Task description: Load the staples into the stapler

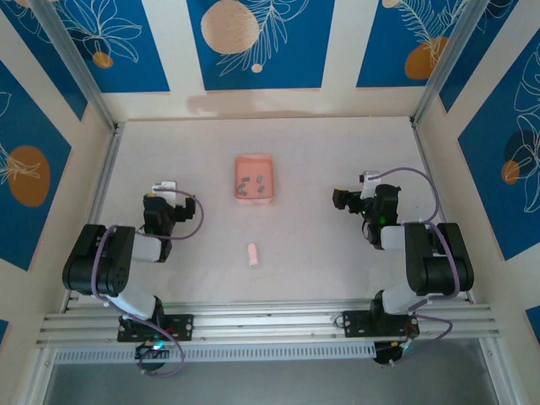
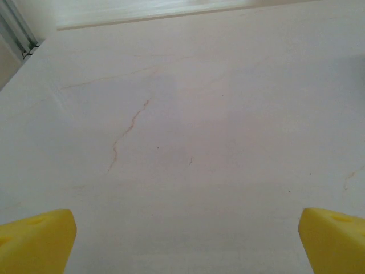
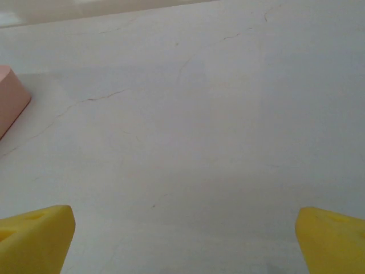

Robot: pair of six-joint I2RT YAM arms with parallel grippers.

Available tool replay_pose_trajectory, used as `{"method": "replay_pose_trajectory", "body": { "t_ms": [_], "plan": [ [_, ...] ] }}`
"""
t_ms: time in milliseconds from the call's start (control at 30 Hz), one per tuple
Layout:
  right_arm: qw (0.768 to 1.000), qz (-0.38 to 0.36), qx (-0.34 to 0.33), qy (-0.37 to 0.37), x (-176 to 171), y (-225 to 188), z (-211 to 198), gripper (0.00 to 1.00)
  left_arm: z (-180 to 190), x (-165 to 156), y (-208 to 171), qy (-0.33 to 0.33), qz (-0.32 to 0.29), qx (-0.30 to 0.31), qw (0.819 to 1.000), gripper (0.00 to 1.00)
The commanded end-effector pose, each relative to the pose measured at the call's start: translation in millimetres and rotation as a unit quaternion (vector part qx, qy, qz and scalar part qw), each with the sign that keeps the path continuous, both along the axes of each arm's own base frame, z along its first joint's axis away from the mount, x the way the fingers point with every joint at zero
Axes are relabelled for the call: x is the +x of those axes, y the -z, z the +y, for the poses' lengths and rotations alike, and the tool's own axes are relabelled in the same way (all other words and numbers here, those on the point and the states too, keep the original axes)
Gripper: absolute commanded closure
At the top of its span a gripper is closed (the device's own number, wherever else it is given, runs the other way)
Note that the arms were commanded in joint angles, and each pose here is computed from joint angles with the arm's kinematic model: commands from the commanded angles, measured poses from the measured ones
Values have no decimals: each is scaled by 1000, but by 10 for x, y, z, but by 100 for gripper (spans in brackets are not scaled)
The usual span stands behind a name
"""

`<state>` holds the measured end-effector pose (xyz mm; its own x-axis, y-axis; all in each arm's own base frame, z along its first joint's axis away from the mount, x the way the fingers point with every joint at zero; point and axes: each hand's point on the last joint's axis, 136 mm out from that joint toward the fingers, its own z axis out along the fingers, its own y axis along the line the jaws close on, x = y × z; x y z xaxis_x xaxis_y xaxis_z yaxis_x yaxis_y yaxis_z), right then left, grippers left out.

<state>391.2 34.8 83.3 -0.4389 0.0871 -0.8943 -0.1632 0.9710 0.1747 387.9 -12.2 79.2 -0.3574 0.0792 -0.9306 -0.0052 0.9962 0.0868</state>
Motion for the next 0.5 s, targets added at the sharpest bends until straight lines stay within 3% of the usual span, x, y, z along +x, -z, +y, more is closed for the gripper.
{"method": "replay_pose_trajectory", "body": {
  "t_ms": [0,467],
  "plan": [
    [1000,-25,-6,-5,39,-111,4,1,-113,83,-118,38,-12,-4,999,0],
    [1000,-25,-6,-4,34,-105,2,1,-150,80,-111,50,-10,-4,999,0]
  ]
}}
